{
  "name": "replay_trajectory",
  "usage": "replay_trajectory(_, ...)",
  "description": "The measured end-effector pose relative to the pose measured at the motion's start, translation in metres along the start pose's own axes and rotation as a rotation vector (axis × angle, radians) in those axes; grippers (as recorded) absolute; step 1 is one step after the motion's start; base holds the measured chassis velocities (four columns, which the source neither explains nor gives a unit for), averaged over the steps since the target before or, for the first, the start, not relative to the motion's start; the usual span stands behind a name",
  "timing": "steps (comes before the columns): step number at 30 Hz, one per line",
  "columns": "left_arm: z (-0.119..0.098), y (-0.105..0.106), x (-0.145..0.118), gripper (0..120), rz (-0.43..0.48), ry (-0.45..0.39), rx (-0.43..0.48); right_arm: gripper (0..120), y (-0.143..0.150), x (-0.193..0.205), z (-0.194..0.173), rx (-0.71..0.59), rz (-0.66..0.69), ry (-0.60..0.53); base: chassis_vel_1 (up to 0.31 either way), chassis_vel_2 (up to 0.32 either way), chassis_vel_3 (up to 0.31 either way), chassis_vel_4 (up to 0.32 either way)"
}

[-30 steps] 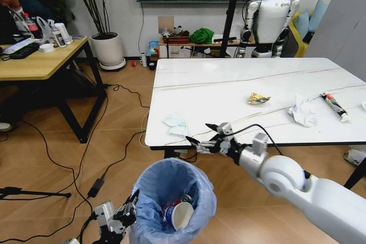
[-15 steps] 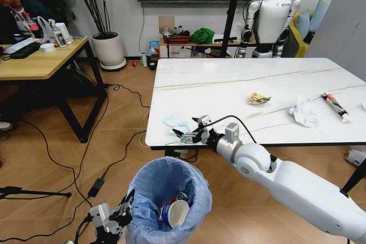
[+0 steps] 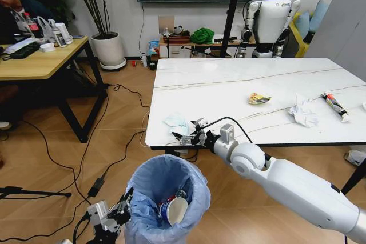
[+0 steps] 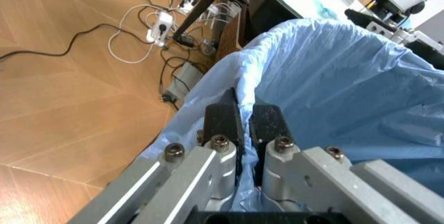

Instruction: Pick up the trash bin and place the trash from the table into it.

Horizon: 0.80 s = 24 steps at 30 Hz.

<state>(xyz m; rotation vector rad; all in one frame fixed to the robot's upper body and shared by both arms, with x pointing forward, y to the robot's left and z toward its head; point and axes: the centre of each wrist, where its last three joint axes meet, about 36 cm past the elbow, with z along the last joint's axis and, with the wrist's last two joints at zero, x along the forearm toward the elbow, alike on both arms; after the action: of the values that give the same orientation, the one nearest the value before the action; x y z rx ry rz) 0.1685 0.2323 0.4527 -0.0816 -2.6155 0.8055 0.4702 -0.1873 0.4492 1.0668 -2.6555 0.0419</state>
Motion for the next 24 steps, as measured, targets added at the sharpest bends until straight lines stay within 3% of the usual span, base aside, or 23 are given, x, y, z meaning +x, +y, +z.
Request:
replay_trajectory(7,-0.0001,-0.0001,-0.0004,0,0.002,-0.001,0.003,90,-0.0014,0.0014,0.0036,0.001,-0.010,0.012,0.000,0.000,0.000,0.000)
replay_trajectory(13,-0.0014,0.0001,0.0006,0,0.001,-0.002,0.003,59,-0.0006,0.0013,0.0073,-0.001,-0.014,0.026,0.000,0.000,0.000,0.000)
replay_trajectory(15,-0.0015,0.0002,0.0006,0,0.001,-0.002,0.003,57,-0.0006,0.0013,0.0073,-0.001,-0.014,0.026,0.000,0.000,0.000,0.000)
replay_trajectory(24,-0.0013,-0.0002,0.0004,0,0.002,-0.002,0.005,22,-0.0011,0.0034,0.0084,0.000,-0.013,0.029,0.000,0.000,0.000,0.000)
